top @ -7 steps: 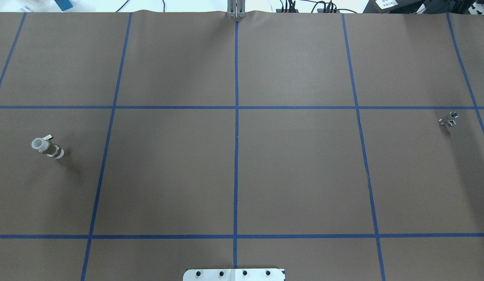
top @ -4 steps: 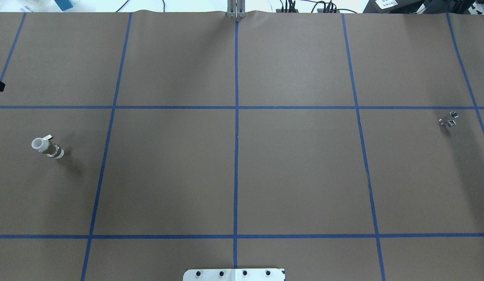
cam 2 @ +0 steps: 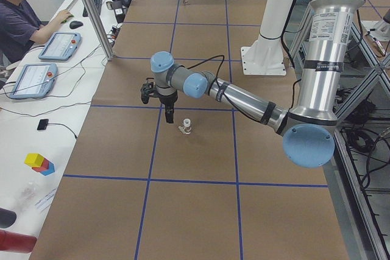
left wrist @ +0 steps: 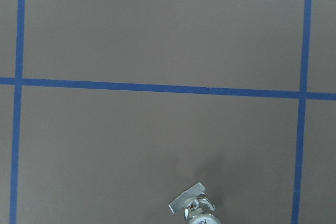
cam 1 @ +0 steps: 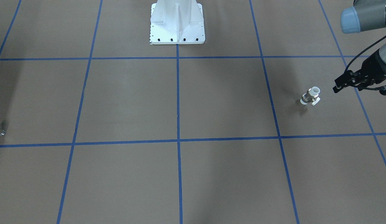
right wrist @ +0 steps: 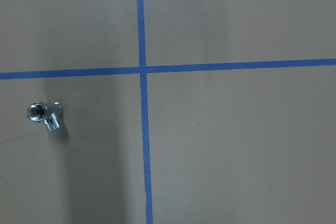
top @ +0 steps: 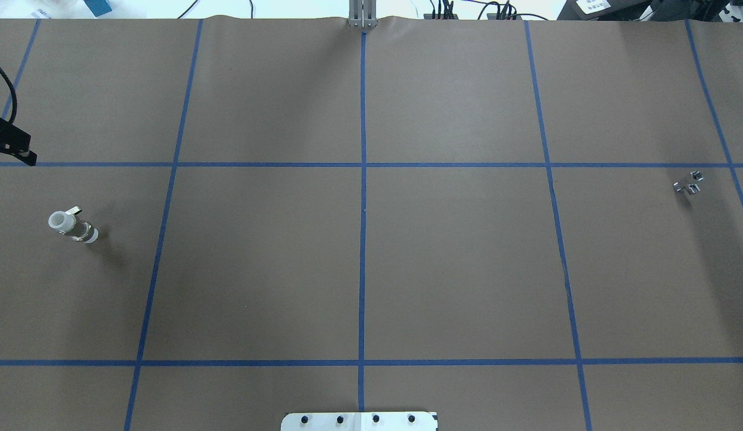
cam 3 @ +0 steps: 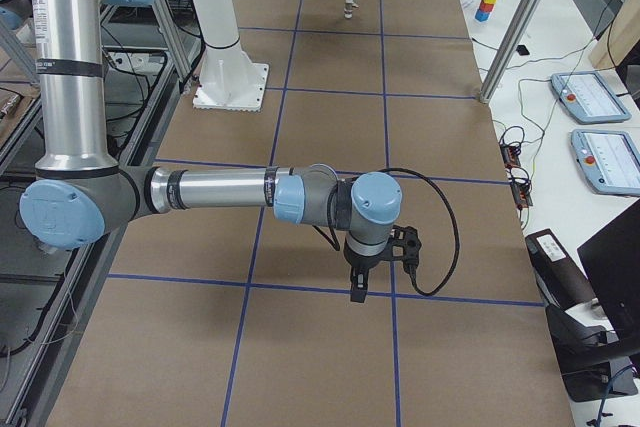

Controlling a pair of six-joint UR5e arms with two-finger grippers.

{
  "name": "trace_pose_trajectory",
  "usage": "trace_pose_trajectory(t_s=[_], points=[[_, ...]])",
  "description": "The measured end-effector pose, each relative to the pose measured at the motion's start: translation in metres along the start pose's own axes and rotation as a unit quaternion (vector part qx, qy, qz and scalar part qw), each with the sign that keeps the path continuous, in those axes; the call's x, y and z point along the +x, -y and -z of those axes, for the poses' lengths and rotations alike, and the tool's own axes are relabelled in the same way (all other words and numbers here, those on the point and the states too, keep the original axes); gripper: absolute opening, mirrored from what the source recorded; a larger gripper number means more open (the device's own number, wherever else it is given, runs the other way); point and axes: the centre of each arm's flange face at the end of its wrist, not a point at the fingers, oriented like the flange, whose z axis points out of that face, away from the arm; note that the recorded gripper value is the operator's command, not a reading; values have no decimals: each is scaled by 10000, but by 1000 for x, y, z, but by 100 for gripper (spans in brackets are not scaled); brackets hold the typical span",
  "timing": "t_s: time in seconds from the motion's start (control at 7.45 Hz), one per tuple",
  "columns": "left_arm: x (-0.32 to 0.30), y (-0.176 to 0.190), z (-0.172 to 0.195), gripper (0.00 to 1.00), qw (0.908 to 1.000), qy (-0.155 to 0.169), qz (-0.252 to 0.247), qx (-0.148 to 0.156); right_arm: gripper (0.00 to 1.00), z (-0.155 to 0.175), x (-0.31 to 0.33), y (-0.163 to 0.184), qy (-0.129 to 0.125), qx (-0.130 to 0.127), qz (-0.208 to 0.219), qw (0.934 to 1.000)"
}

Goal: Assemble PPR valve and pipe with both arms
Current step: 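Lower the left gripper onto the silver valve with white fitting, then close the left gripper on the valve and lift it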

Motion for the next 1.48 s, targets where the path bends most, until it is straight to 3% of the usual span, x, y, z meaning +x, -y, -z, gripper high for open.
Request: trace_pose_trajectory(t_s=[0.4,0.67,1.48], points=[[7,-24,-31,100,9995,-33,271,157,100,-2,1,0,2,-16,-4,10000],[12,-33,-52,100,9989,276,206,303,100,-2,1,0,1,-16,-6,10000],[29,-54,-91,100,9986,430,278,115,100,3,-13,10,6,22,121,9999]])
